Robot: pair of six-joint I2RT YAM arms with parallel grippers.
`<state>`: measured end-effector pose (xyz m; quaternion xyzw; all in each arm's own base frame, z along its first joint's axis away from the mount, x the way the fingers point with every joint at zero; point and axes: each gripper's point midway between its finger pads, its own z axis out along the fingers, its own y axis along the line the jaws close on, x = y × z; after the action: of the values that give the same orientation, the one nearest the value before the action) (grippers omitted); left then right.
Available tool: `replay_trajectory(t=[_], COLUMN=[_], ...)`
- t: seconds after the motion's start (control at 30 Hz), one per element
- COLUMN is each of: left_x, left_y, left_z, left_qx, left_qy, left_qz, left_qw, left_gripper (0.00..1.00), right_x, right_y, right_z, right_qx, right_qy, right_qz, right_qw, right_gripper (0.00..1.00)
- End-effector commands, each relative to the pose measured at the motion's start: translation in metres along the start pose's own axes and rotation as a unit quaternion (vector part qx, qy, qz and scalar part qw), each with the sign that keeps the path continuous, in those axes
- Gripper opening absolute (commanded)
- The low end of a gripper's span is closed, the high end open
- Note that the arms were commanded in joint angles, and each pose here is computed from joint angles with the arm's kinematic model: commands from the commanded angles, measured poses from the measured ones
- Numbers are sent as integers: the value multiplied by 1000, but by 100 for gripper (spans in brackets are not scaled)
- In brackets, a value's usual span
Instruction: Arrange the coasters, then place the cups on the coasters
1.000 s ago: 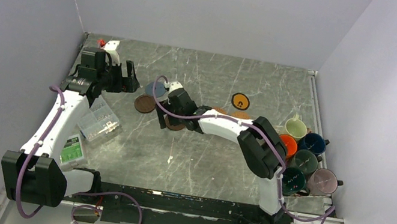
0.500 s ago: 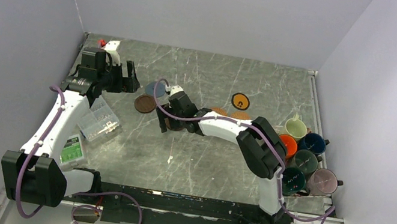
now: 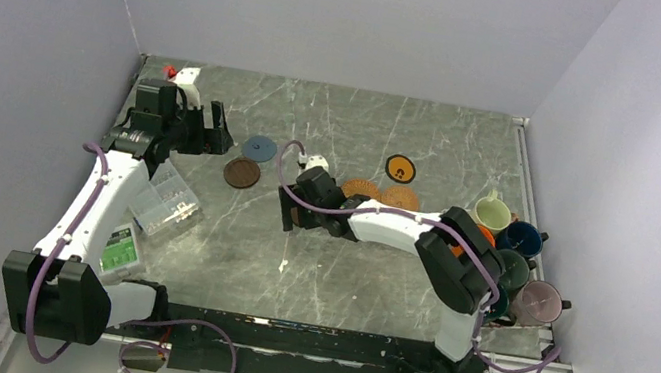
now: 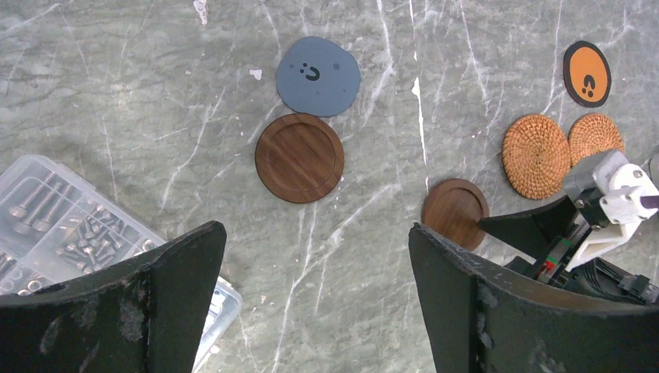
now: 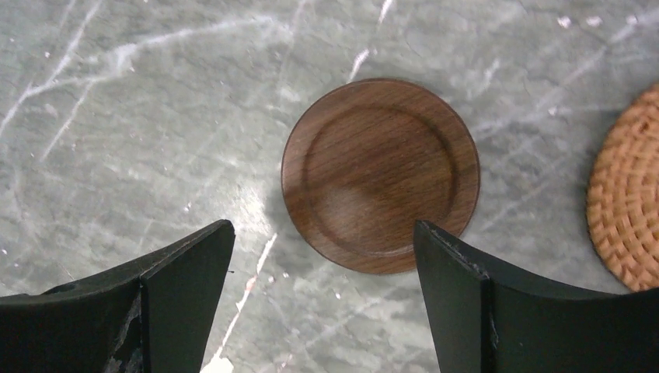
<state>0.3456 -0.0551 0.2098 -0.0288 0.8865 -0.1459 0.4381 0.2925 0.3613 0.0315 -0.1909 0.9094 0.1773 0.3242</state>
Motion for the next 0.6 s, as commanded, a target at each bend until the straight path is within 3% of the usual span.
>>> replay_trajectory(t=[0.0, 0.57], left_x=[-9, -9], left_y=[-6, -5], left_z=[-5, -6], left_qx=[9, 5], left_qy=[-21, -23], left_qz=[8, 10], left_qw=[1000, 1000], left_gripper=[94, 94], right_x=[53, 78], right_y=[-29, -61], right_z=[-17, -56], right_qx=[53, 107], right_qy=[75, 92], right_qz=[16, 22], right_qw=[996, 990], right_gripper=[90, 90])
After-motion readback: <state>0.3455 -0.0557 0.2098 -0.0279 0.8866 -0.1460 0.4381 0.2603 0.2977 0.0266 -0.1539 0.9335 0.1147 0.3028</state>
